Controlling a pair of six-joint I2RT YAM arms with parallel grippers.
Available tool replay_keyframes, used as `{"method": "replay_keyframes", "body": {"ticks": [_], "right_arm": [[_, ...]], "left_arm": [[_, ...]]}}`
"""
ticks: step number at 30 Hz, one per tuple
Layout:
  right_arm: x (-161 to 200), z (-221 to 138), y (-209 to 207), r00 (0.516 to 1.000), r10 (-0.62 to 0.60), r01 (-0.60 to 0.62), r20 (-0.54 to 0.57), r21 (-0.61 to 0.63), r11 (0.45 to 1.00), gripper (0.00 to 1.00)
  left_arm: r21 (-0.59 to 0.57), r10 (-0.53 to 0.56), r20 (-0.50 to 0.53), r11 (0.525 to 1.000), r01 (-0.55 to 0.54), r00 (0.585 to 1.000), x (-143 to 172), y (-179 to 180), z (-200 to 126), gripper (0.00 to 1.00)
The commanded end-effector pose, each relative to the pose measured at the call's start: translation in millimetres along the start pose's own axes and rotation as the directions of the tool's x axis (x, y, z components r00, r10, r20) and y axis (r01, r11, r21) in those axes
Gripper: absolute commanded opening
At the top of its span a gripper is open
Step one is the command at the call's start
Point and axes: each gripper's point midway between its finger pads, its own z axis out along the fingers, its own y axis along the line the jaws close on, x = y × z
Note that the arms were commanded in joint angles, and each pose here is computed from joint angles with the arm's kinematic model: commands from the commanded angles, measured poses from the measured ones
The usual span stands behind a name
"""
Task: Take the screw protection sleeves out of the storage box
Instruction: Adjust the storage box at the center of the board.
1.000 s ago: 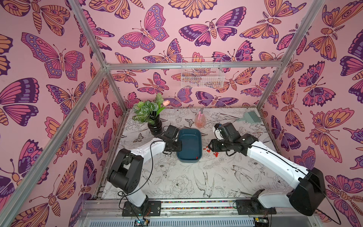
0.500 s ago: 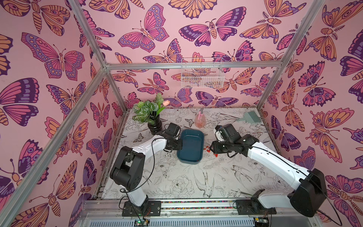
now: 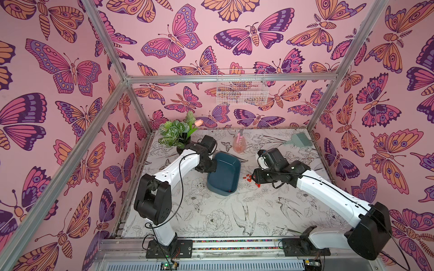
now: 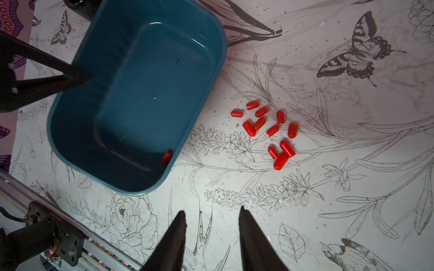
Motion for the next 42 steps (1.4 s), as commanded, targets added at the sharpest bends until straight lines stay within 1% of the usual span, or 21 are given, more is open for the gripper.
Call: {"method": "replay_keyframes", "body": {"ticks": [1,3,8,13,16,22,25,29,37,42], "right_arm": [[11.4,-2.7,-1.1,1.0,0.006,-0.007,-0.02,-0.005,1.0,0.42],[14.1,-3.6,-2.2,1.0,0.009,-0.009,-0.018,-0.007,1.0,0.42],[20.2,-6.2,-5.8,1.0,0.013,-0.013,-0.019,0.0,1.0,0.42],[21.9,-9.5,-7.6,1.0,0.012,-0.012,-0.015,0.005,1.0,0.42],[22.2,-10.1,-8.3,1.0,0.012,-0.012,-0.013,0.007,1.0,0.42],[25.6,-8.1,-10.2,1.0,0.015,-0.015,-0.013,0.008,1.0,0.42],[28.0,-7.8,-11.7,1.0,0.014,-0.014,-0.018,0.013,1.0,0.42],[28.3,-9.5,-12.7,1.0,0.015,-0.015,-0.015,0.018,1.0,0.42],[29.7,-11.8,-17.3,1.0,0.014,-0.014,-0.013,0.04,0.999,0.42],[30.2,-9.5,-18.0,1.0,0.015,-0.014,-0.017,0.044,0.999,0.42]], "left_arm": [[0.018,0.014,-0.173,1.0,-0.011,0.985,29.2,1.0,-6.2,0.0],[0.049,0.022,-0.211,0.999,-0.012,0.977,32.1,-3.7,-11.4,0.0],[0.108,0.026,-0.268,0.994,0.003,0.963,29.8,-8.9,-19.1,0.0],[0.128,0.026,-0.279,0.992,0.01,0.96,21.4,-9.9,-30.2,0.0],[0.121,0.017,-0.282,0.993,0.018,0.959,18.5,-7.1,-32.7,0.0],[0.107,0.013,-0.36,0.994,0.028,0.933,39.9,-0.7,-6.8,0.0],[0.106,0.002,-0.351,0.994,0.037,0.937,44.1,0.8,1.2,0.0],[0.087,-0.018,-0.323,0.995,0.049,0.946,42.0,4.1,8.7,0.0],[0.032,-0.09,-0.2,0.995,0.098,0.976,29.2,15.7,31.9,0.0],[-0.018,-0.113,-0.108,0.994,0.112,0.988,20.6,25.2,35.0,0.0]]}}
